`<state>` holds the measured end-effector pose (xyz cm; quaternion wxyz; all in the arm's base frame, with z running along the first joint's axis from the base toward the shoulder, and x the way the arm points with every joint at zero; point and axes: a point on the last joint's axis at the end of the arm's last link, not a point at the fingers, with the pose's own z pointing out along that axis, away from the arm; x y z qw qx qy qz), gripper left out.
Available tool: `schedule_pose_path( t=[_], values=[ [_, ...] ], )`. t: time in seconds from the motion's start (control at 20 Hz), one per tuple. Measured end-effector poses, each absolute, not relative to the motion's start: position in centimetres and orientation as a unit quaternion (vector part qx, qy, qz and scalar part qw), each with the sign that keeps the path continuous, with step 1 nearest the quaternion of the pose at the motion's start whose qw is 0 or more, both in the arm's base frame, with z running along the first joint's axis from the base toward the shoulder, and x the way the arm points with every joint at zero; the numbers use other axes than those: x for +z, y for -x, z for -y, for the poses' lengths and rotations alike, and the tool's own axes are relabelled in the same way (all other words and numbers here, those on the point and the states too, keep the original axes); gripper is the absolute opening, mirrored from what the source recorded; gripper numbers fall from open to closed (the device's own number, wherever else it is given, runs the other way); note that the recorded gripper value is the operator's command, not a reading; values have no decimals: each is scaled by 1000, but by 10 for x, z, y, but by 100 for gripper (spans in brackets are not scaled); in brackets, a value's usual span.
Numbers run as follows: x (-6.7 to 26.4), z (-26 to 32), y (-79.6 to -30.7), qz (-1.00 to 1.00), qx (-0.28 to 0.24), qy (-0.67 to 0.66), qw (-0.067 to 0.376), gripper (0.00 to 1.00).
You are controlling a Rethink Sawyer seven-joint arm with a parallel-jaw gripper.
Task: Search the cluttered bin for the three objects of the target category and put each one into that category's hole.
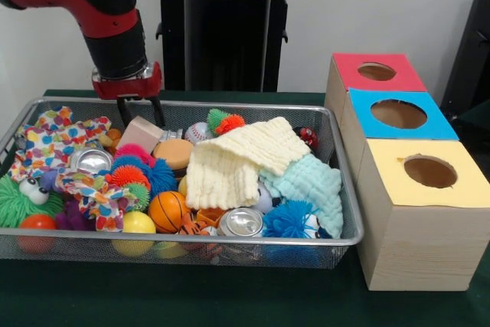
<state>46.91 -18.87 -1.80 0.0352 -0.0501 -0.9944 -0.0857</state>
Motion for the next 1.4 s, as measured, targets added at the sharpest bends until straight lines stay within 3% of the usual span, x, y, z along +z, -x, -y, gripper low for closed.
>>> schedule_pose_path(
  t=[1.4],
  values=[
    [-27,210,-483,993,-109,53,-5,100]
  ],
)
